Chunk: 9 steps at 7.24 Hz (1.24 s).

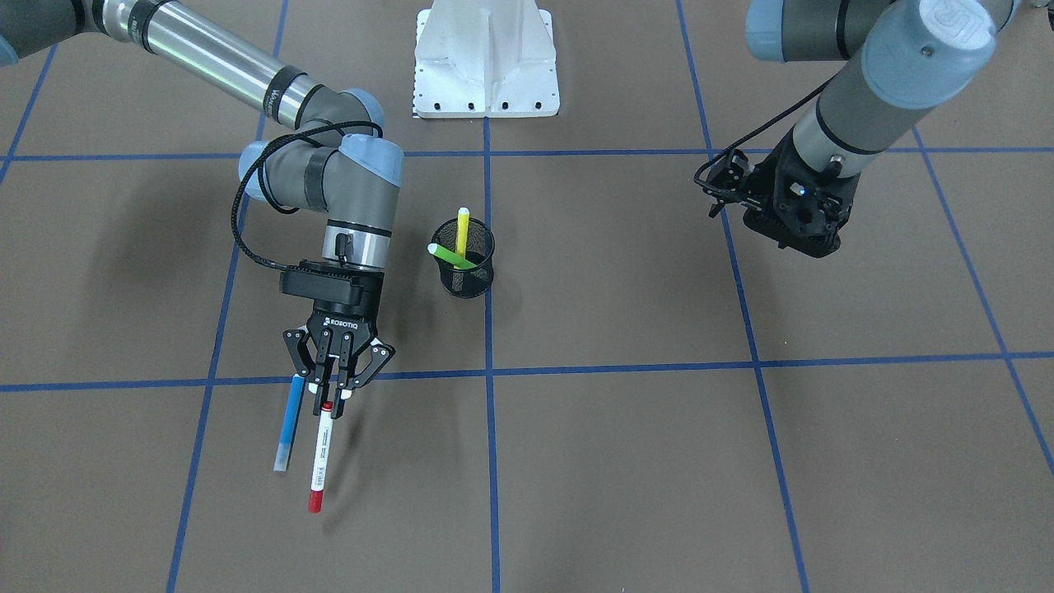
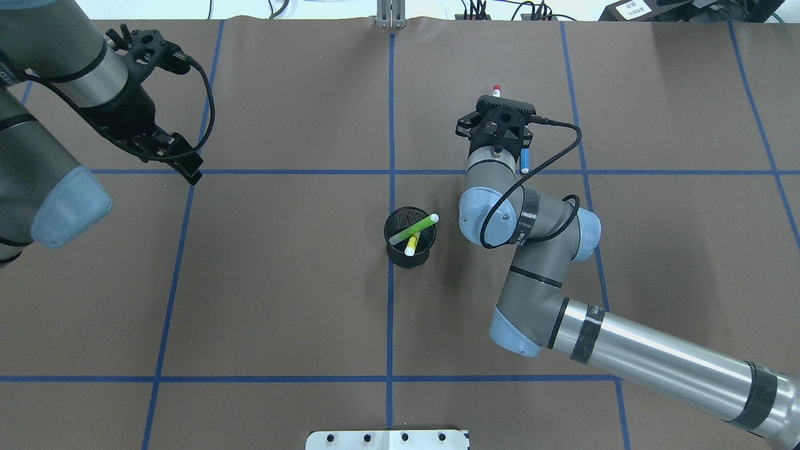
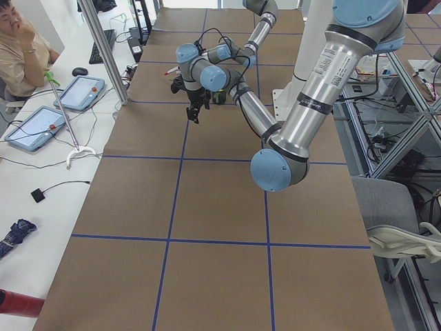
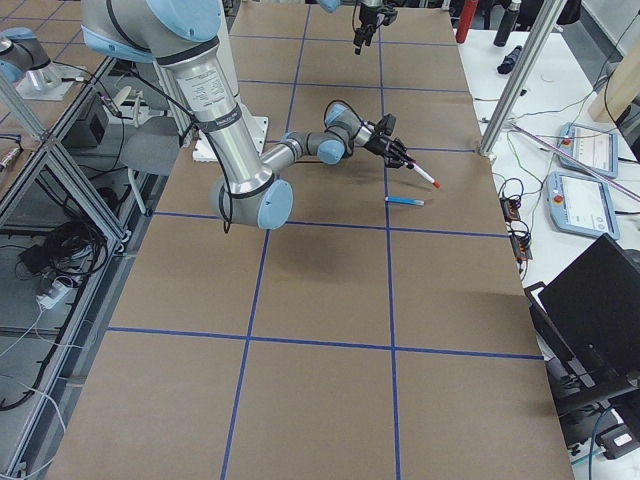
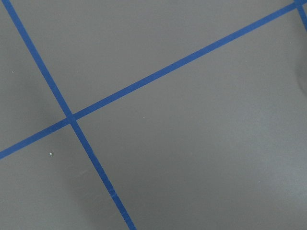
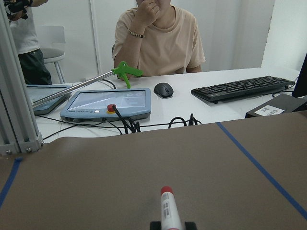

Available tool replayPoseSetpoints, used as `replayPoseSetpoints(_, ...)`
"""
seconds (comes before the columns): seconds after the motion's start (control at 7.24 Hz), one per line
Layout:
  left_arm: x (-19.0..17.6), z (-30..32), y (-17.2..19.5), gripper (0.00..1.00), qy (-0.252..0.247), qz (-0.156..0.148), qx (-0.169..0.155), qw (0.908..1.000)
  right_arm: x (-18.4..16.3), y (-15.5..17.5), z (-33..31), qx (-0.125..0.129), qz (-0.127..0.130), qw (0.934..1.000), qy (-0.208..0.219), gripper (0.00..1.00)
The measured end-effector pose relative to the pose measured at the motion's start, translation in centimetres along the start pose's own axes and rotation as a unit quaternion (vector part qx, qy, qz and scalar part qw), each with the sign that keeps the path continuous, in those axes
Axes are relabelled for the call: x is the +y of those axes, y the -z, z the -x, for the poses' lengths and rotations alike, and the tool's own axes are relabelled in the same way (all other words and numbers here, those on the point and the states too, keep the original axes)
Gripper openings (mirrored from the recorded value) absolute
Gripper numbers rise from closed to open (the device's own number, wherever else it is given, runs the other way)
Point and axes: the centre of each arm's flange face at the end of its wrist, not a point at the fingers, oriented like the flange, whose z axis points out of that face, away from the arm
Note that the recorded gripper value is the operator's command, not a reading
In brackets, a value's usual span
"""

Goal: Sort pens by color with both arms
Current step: 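Carry the red-capped marker beside the blue marker and release it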

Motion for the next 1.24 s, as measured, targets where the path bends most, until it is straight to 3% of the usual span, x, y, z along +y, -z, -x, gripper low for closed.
replayPoseSetpoints(0.14, 0.0, 0.0, 0.0, 1.00, 0.003, -0.001, 0.000, 1.0000, 0.8, 0.6, 0.1, -0.003, 0.002, 1.0000, 0.003, 0.29)
replayPoseSetpoints(0.41, 0.0, -0.1, 0.0, 1.00, 0.004, -0.001, 0.001, 1.0000, 1.9, 1.1, 0.2, -0.005, 0.003, 0.9999, 0.009, 0.53)
replayPoseSetpoints(0.55, 0.0, -0.1, 0.0, 1.00, 0.004, -0.002, 0.001, 1.0000, 2.4, 1.3, 0.0, -0.005, 0.003, 0.9999, 0.012, 0.53)
replayPoseSetpoints(0.69, 0.0, -0.1, 0.0, 1.00, 0.004, -0.002, 0.001, 1.0000, 2.7, 1.4, 0.0, -0.005, 0.004, 0.9999, 0.015, 0.63)
replayPoseSetpoints(0.83, 0.0, -0.1, 0.1, 1.00, 0.004, -0.002, 0.001, 1.0000, 2.8, 1.5, 0.1, -0.005, 0.006, 0.9998, 0.017, 0.81)
replayPoseSetpoints(0.97, 0.0, -0.2, 0.1, 1.00, 0.005, -0.003, 0.001, 1.0000, 2.6, 1.4, 0.3, -0.006, 0.013, 0.9997, 0.019, 0.93)
replayPoseSetpoints(1.24, 0.0, -0.7, 0.5, 1.00, 0.016, -0.004, 0.008, 0.9998, 0.6, 0.3, 0.6, -0.011, 0.056, 0.9983, 0.008, 0.98)
